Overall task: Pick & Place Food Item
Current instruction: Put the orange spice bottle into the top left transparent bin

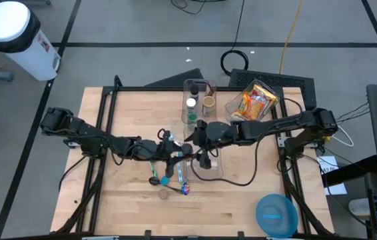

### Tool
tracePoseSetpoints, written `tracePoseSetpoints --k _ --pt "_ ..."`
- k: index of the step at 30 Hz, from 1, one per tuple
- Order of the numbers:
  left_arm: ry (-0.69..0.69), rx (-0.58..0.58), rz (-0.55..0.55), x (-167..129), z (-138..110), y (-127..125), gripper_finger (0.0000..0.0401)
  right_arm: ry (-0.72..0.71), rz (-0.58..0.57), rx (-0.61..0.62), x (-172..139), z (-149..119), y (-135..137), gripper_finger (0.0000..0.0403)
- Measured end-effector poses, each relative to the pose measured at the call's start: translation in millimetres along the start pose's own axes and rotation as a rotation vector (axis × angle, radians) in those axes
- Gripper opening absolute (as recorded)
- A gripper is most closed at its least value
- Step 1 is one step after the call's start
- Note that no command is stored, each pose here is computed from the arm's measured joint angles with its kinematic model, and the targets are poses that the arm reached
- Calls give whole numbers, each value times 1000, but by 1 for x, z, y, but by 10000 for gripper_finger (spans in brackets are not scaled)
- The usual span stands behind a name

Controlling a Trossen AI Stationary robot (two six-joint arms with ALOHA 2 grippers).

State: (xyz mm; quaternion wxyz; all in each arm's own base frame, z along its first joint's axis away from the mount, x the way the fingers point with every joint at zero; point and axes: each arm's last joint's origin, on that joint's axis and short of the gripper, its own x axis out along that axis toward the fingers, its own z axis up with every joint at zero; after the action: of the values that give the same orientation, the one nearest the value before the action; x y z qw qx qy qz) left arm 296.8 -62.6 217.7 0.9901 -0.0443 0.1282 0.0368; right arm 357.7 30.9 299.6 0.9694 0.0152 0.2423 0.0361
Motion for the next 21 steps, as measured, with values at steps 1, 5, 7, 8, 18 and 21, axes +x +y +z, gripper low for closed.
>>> tracePoseSetpoints --k 1,5,7,8,18,21 --pt "-1 0 2 0 0 0 131 -2 0 0 3 -1 0 280" --pt "5 1 2 0 -1 0 131 19 1 -10 10 -6 0 256" --pt "-2 -2 5 0 0 0 131 12 2 -13 9 -5 0 240" --pt "-5 -4 5 0 1 0 131 8 3 -12 9 -4 0 231" --pt "-4 -8 3 0 1 0 132 -9 8 -11 4 -1 3 191" --pt "0 -24 1 0 1 0 147 -9 8 -11 4 -1 3 192"
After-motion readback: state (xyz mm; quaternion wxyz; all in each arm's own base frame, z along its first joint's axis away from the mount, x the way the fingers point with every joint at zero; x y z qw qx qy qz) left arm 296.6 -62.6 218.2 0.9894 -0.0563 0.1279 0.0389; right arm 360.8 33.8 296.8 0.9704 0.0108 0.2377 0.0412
